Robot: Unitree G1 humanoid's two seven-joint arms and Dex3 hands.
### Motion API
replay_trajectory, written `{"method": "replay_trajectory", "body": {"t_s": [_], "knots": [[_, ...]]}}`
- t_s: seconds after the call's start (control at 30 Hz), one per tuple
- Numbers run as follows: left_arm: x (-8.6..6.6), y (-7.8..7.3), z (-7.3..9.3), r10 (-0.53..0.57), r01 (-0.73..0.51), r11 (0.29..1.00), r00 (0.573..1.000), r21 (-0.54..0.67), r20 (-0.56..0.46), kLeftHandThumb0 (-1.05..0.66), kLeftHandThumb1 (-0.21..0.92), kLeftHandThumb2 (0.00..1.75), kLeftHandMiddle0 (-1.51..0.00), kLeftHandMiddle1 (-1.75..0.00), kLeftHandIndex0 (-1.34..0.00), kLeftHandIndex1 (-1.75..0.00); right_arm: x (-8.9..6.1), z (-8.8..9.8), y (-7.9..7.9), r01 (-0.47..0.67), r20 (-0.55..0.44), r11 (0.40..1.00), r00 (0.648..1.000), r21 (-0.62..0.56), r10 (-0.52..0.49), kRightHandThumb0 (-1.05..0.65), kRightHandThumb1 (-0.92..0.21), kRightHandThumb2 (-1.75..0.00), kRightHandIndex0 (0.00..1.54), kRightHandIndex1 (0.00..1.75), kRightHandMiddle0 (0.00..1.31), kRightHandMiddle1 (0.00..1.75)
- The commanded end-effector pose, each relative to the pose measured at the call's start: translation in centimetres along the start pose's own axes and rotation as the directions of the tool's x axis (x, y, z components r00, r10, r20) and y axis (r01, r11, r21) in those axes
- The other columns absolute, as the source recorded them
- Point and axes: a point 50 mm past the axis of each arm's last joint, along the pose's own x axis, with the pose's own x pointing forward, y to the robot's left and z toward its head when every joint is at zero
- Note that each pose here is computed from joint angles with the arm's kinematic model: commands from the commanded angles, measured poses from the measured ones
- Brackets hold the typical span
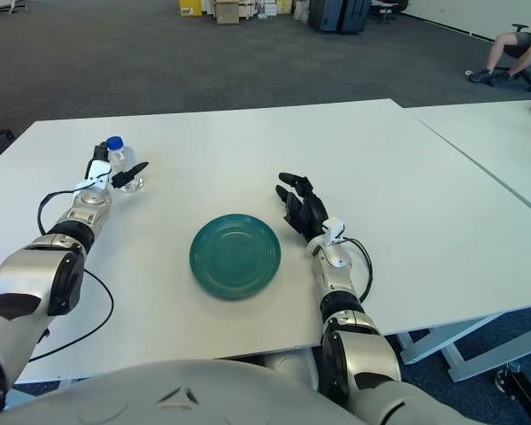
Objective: Put the bottle into the plate.
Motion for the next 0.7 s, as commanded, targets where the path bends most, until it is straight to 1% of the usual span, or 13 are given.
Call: {"method": "replay_trajectory", "body": {"t_s": [0.0, 0.23, 0.43, 0.5, 0.53, 0.57, 0.6, 0.63, 0.67], "knots": [[-0.1, -0.3, -0.5, -0.001, 0.001, 1.0, 0.999, -0.008, -0.034, -1.03, 0.88, 0.02, -0.18, -0.01, 0.0, -0.28, -1.3, -1.4, -0.7, 0.039, -0.064, 0.999, 0.997, 0.022, -0.037, -0.59, -0.92, -0.81, 0.32, 0.01, 0.0, 0.93], [-0.3, -0.5, -1.1, 0.01, -0.01, 1.0, 0.998, -0.001, -0.056, -1.03, 0.88, 0.02, -0.19, -0.02, 0.0, -0.3, -1.5, -1.3, -0.9, 0.037, -0.06, 0.999, 0.998, 0.018, -0.036, -0.58, -0.92, -0.81, 0.33, 0.01, 0.0, 0.92], [-0.5, -0.7, -1.6, 0.037, -0.036, 0.999, 0.997, 0.017, -0.072, -1.03, 0.88, 0.02, -0.24, -0.04, 0.0, -0.37, -1.5, -1.3, -1.1, 0.037, -0.06, 0.999, 0.998, 0.02, -0.036, -0.59, -0.92, -0.81, 0.32, 0.01, 0.0, 0.92], [-0.7, -0.7, -1.9, 0.052, -0.049, 0.998, 0.995, 0.032, -0.082, -1.03, 0.88, 0.02, -0.26, -0.05, 0.0, -0.43, -1.6, -1.3, -1.1, 0.037, -0.059, 0.999, 0.998, 0.021, -0.036, -0.59, -0.92, -0.81, 0.32, 0.01, 0.0, 0.91], [-0.7, -0.7, -2.1, 0.058, -0.055, 0.998, 0.995, 0.039, -0.087, -1.01, 0.88, 0.02, -0.31, -0.09, 0.0, -0.56, -1.6, -1.3, -1.2, 0.037, -0.059, 0.999, 0.998, 0.021, -0.036, -0.59, -0.92, -0.81, 0.32, 0.01, 0.0, 0.91], [-0.9, -0.7, -2.4, 0.066, -0.062, 0.997, 0.993, 0.047, -0.095, -1.01, 0.88, 0.01, -0.33, -0.1, 0.0, -0.61, -1.6, -1.3, -1.2, 0.037, -0.058, 0.999, 0.998, 0.02, -0.036, -0.59, -0.92, -0.81, 0.32, 0.01, 0.0, 0.91], [-1.0, -0.7, -2.7, 0.071, -0.066, 0.996, 0.992, 0.053, -0.101, -0.98, 0.88, 0.01, -0.3, -0.31, 0.0, -0.8, -1.6, -1.3, -1.2, 0.037, -0.058, 0.999, 0.998, 0.02, -0.036, -0.59, -0.92, -0.81, 0.32, 0.01, 0.0, 0.91], [-1.1, -0.8, -2.9, 0.08, -0.073, 0.995, 0.992, 0.063, -0.102, -0.96, 0.87, 0.01, -0.25, -0.52, 0.0, -0.93, -1.6, -1.3, -1.2, 0.037, -0.059, 0.999, 0.998, 0.02, -0.036, -0.6, -0.92, -0.81, 0.33, 0.01, 0.0, 0.9], [-1.2, -0.9, -3.0, 0.085, -0.078, 0.994, 0.991, 0.07, -0.102, -0.95, 0.86, 0.01, -0.24, -0.62, 0.0, -1.01, -1.6, -1.3, -1.3, 0.037, -0.061, 0.999, 0.998, 0.021, -0.036, -0.59, -0.92, -0.81, 0.33, 0.01, 0.0, 0.9]]}}
